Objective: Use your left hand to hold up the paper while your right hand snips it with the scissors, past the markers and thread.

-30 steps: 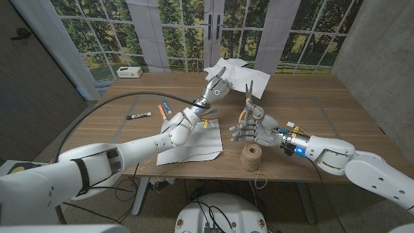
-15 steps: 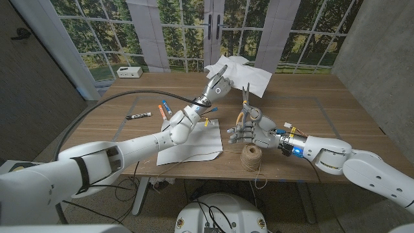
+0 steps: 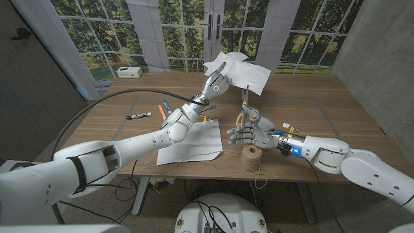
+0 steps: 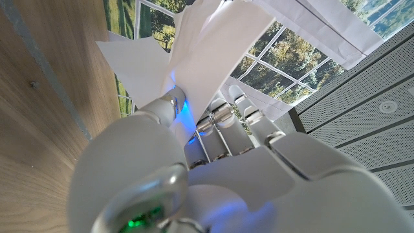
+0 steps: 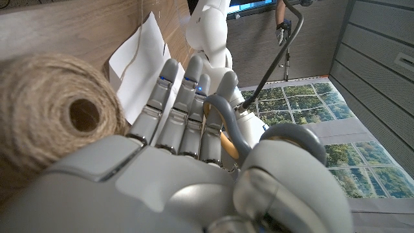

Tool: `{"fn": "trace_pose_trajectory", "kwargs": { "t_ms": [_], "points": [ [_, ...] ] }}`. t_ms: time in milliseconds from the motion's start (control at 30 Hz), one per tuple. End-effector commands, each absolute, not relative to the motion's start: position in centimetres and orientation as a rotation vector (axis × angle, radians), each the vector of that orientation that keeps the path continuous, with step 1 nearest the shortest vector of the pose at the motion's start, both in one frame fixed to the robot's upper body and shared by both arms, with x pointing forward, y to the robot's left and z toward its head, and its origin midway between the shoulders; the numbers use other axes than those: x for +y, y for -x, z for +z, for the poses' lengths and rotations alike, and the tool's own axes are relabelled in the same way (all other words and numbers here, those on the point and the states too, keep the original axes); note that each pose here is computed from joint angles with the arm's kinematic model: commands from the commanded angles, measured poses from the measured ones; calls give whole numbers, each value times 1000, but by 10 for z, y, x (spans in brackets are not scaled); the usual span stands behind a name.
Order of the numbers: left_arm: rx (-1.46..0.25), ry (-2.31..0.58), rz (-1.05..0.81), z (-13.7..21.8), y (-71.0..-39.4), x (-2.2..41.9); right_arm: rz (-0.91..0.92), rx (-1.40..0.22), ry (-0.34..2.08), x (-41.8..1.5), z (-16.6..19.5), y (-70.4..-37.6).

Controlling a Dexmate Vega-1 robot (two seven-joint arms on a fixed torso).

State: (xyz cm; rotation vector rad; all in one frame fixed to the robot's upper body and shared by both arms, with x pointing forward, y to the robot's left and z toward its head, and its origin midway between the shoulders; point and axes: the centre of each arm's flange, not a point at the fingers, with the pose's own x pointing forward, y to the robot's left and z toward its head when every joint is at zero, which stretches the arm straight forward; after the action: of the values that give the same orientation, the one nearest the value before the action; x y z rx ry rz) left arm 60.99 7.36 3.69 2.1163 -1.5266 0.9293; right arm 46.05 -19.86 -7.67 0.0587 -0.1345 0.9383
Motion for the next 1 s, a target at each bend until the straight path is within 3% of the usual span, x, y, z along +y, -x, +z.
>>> {"fn": "trace_pose_trajectory", "kwargs": {
  "t_ms": [33, 1000],
  "points": [
    [-1596, -2078, 895, 36, -612, 81, 915, -123, -49, -203, -78, -461],
    [-1542, -2122, 924, 34, -620, 90, 911, -113, -42, -206, -81, -463]
  ]
}}
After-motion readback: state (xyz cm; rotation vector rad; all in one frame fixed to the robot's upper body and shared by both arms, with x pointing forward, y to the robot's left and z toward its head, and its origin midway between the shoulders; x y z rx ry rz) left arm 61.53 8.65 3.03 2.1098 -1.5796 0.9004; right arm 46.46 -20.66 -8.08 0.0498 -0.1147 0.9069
